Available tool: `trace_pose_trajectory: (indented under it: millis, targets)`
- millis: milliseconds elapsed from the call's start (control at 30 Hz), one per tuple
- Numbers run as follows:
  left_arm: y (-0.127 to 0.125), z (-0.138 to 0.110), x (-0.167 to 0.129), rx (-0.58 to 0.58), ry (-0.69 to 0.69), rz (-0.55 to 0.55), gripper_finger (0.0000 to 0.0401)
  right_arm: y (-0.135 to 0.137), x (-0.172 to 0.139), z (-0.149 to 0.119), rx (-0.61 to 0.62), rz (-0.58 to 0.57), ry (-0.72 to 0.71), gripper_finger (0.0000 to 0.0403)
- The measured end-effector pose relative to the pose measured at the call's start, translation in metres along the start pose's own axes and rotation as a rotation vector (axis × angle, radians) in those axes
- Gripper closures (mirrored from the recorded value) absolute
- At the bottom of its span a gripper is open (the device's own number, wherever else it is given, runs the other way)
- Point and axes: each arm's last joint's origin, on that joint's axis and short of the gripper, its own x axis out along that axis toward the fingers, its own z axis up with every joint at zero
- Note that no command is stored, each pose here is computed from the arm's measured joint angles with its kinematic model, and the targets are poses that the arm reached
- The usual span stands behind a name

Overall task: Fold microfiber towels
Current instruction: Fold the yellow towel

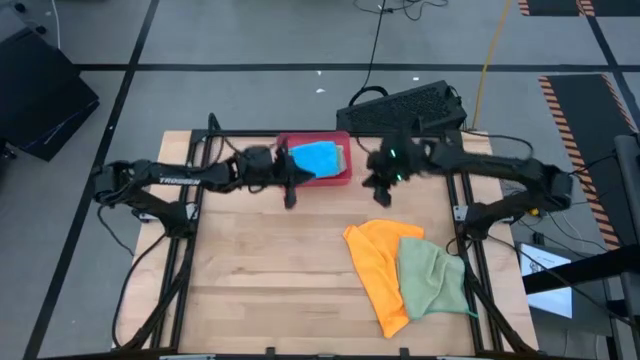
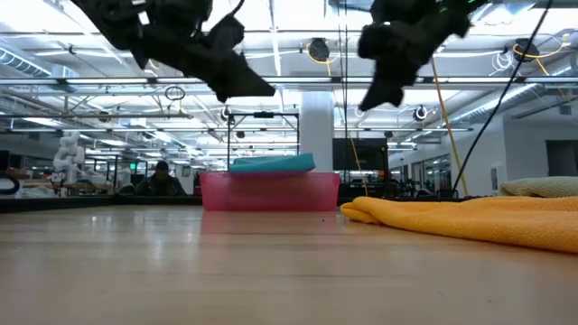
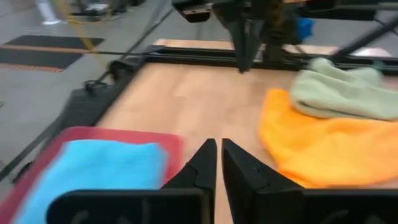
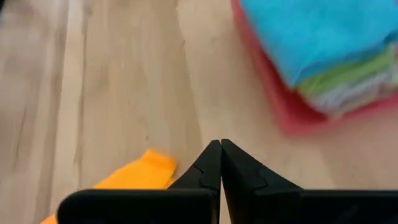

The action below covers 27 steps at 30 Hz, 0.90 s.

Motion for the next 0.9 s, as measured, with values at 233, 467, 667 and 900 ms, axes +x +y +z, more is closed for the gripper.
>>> trace_pose_trajectory:
  millis: [233, 467, 667, 900]
  targets:
    - [-0.058, -0.005, 0.001, 0.033, 0.063, 0.024, 0.0313, 0.051, 0.009, -0.06, 0.076, -0.048, 0.038, 0.0369]
    - [-0.088, -0.007, -0.001, 0.008, 0.06, 0.04, 0.0258, 0.069, 0.047, -0.105, 0.114, 0.044, 0.009, 0.031]
    - [-0.102, -0.01, -0.002, -0.033, 0.06, 0.064, 0.0243, 0.071, 0.077, -0.125, 0.122, 0.066, 0.017, 0.0263]
    - [-0.113, -0.019, 0.007, -0.062, 0.061, 0.073, 0.0242, 0.069, 0.114, -0.136, 0.087, 0.044, 0.036, 0.0252]
